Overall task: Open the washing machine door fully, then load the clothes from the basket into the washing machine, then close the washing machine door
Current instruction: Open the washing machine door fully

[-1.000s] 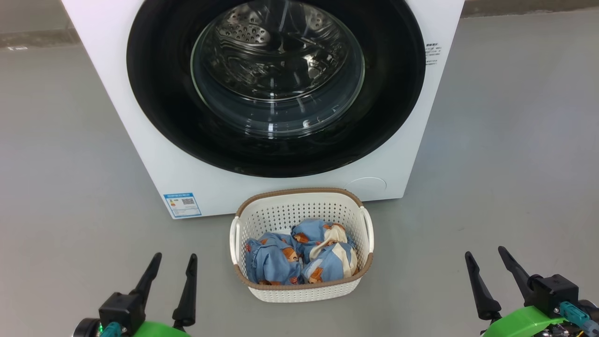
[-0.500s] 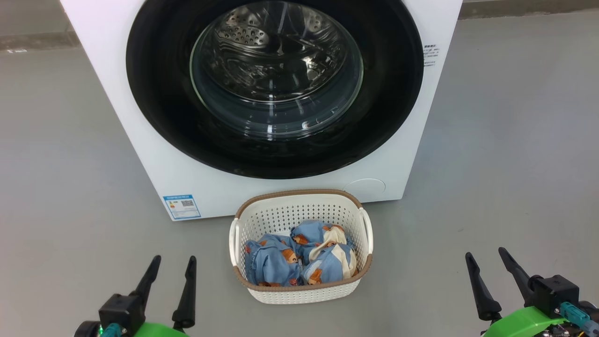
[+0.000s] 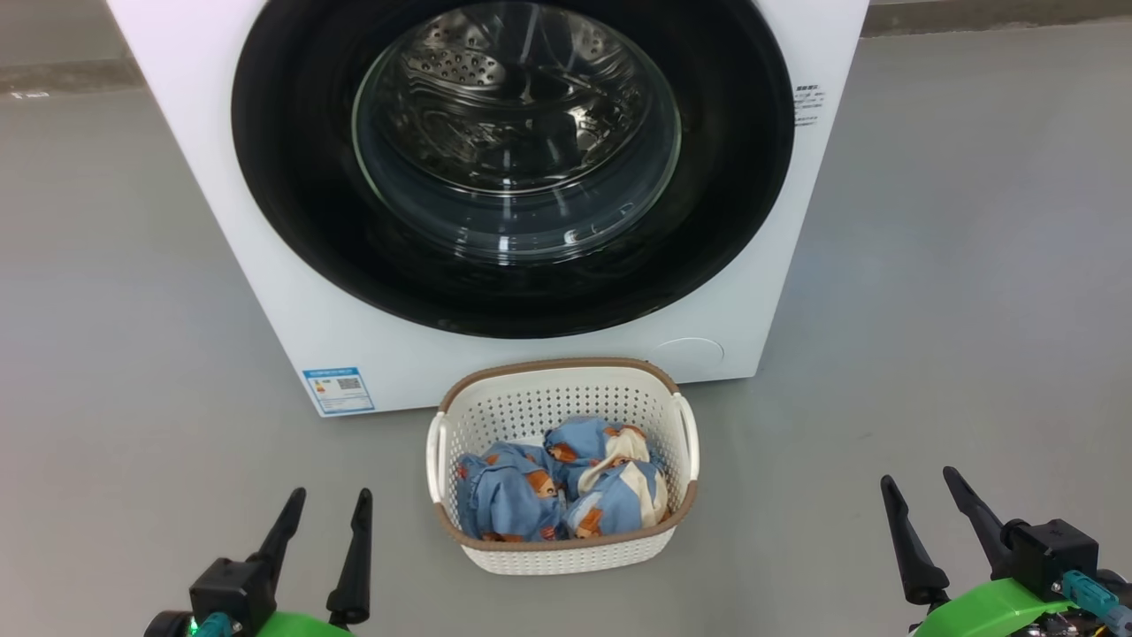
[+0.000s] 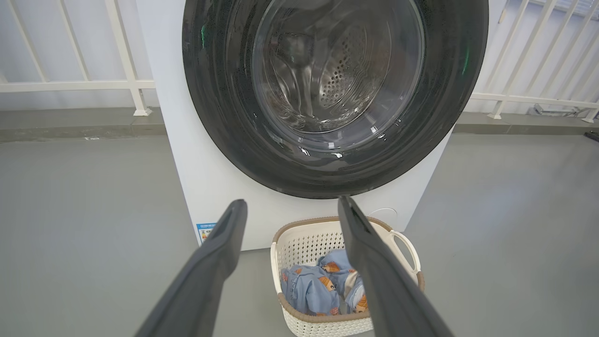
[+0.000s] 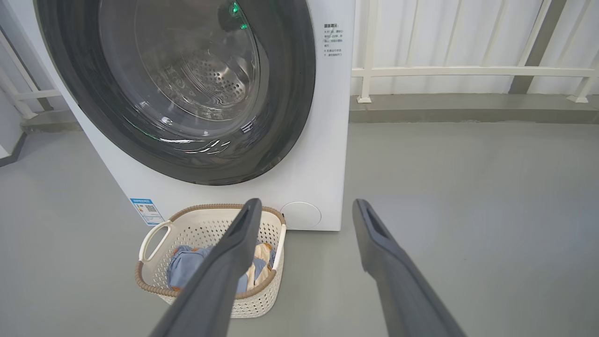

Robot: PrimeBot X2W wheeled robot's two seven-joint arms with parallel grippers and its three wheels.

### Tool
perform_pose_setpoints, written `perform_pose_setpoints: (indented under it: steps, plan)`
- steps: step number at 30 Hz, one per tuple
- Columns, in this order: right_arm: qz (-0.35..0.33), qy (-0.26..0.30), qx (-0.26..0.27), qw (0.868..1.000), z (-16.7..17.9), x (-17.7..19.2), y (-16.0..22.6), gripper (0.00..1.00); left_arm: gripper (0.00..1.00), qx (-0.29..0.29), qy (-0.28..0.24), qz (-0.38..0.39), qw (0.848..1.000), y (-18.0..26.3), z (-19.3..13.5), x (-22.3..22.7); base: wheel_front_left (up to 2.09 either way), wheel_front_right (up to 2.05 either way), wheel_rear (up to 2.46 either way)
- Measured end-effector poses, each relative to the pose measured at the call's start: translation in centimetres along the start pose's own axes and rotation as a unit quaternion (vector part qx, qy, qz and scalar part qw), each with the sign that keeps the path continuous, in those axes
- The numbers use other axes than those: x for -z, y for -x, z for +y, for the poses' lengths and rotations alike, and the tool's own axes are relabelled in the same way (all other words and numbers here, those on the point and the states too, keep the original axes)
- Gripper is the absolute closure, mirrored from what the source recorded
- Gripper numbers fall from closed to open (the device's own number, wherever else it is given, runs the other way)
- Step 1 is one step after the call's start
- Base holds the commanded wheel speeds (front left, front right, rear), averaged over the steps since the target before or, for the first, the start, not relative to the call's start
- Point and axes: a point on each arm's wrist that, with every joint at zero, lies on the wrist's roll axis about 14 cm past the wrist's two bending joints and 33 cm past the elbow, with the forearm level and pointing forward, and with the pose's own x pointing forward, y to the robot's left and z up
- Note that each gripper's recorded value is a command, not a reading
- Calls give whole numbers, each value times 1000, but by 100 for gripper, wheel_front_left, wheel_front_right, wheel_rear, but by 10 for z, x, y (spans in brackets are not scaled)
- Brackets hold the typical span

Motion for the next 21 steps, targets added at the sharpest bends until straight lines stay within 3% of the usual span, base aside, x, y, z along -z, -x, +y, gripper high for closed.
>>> perform_pose_setpoints:
  steps: [21]
  plan:
    - [3, -4, 5, 1000, -3, 2, 0, 0, 0, 3, 2, -7, 1000, -7, -2, -5, 105, 105, -209]
